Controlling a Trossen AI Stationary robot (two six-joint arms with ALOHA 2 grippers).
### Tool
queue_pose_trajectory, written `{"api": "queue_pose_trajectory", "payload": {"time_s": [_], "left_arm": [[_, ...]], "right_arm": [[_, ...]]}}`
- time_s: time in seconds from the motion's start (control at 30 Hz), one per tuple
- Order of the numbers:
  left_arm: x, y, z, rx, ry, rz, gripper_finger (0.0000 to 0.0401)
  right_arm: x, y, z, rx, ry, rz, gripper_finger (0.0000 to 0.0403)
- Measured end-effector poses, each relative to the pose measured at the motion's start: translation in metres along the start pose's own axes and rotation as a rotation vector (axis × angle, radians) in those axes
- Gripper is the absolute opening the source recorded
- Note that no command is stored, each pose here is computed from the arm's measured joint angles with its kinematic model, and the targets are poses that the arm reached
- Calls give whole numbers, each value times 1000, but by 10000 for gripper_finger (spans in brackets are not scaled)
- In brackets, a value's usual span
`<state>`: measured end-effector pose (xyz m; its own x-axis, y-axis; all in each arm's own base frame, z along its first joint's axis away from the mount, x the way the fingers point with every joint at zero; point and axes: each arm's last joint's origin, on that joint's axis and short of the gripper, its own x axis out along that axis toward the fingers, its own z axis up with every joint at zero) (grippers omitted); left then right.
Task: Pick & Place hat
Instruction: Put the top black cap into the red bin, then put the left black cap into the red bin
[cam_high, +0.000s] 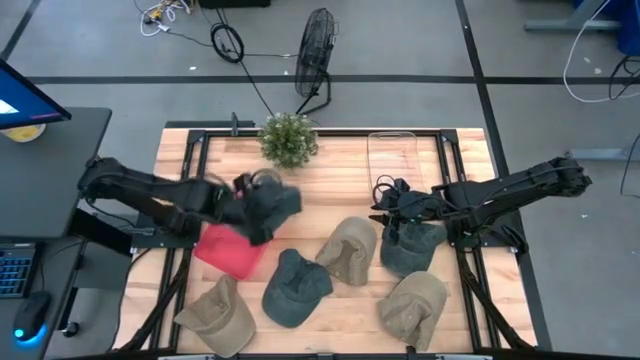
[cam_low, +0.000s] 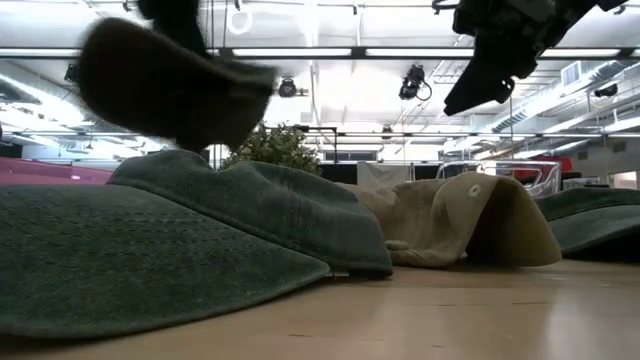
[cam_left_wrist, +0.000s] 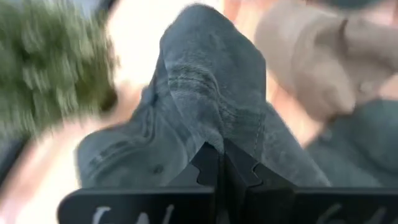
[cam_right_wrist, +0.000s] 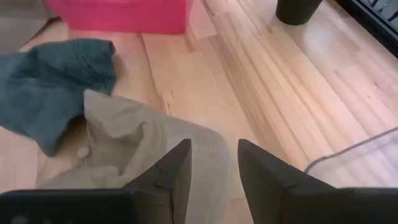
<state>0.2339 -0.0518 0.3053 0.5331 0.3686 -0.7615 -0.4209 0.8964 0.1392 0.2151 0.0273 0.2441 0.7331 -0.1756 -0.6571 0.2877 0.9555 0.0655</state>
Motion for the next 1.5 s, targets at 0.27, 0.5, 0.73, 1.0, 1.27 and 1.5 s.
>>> {"api": "queue_pose_trajectory", "payload": {"time_s": [0.27, 0.5, 0.73, 1.0, 1.27, 1.5], "left_arm": [[22, -22, -52, -122, 74, 130, 6], [57, -18, -103, -163, 171, 181, 7], [77, -16, -128, -189, 227, 120, 35], [62, -19, -106, -142, 240, 100, 122], [29, -31, -53, 0, 73, 21, 172], [34, -60, -39, 252, -138, -343, 174]], "right_arm": [[12, 3, -3, -13, 39, -14, 135], [23, 5, -8, -30, 88, -31, 135], [29, 6, -9, -36, 100, -36, 135], [30, 8, -6, -31, 70, -24, 135], [38, 12, -4, -12, 49, 14, 135], [51, 16, -8, -20, 77, 21, 135]]}}
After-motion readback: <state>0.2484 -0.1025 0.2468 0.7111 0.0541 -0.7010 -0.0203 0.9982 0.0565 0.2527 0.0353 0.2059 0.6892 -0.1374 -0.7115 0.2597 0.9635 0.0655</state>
